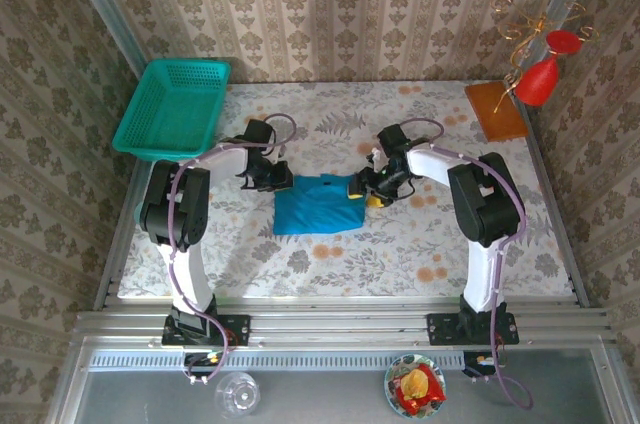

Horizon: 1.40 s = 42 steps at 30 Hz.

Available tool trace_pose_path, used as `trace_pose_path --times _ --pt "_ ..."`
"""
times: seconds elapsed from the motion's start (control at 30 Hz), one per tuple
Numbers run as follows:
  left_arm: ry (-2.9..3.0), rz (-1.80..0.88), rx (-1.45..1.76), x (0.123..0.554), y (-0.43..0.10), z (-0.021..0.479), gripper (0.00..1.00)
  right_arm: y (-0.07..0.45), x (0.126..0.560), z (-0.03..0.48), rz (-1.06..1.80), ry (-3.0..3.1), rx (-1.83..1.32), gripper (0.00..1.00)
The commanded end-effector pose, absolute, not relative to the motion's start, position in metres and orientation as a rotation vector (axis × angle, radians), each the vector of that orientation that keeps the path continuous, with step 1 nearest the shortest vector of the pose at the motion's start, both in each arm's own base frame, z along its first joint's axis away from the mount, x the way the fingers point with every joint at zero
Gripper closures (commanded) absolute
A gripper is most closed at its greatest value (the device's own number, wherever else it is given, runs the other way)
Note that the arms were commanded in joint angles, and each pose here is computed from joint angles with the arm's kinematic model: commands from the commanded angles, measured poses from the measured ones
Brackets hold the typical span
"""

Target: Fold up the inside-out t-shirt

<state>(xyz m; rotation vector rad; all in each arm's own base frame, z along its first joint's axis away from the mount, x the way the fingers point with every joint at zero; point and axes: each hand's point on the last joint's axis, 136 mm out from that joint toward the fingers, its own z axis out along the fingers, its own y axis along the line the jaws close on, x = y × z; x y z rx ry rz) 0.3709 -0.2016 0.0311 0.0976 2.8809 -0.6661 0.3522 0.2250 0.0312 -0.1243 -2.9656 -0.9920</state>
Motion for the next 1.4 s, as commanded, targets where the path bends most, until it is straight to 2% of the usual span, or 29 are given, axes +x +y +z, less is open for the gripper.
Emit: trace_pose_path --times 0.0,0.3,0.4,0.57,0.6,0.73,0.87,1.1,1.37 --pt "2.968 -0.569 0.093 0.360 -0.186 0.004 0.81 0.244 0.352 0.029 -1.122 -2.903 -0.098 0.41" --pt "2.927 -0.606 0.099 0.364 -0.190 0.017 0.79 0.252 0.356 0.036 -1.209 -2.875 -0.130 0.53" --pt "2.897 -0.627 0.101 0.367 -0.193 0.030 0.76 0.249 0.357 0.034 -1.175 -2.887 -0.152 0.69" --pt "2.785 -0.647 0.100 0.377 -0.188 0.077 0.63 0.221 0.359 0.028 -0.990 -2.950 -0.187 0.97" --pt "2.762 -0.643 0.097 0.378 -0.186 0.086 0.61 0.214 0.359 0.029 -0.948 -2.960 -0.179 0.99" --pt "2.667 -0.648 0.097 0.381 -0.177 0.121 0.55 0.175 0.361 0.031 -0.731 -3.011 -0.115 1.00" --pt "2.620 -0.636 0.090 0.379 -0.166 0.135 0.53 0.128 0.367 0.035 -0.549 -3.068 -0.034 1.00" --pt "2.632 -0.602 0.054 0.365 -0.145 0.127 0.53 -0.001 0.391 0.054 0.112 -3.186 -0.028 1.00" --pt "2.615 -0.611 0.001 0.350 -0.134 0.116 0.53 -0.120 0.428 0.067 0.587 -3.219 -0.089 1.00"
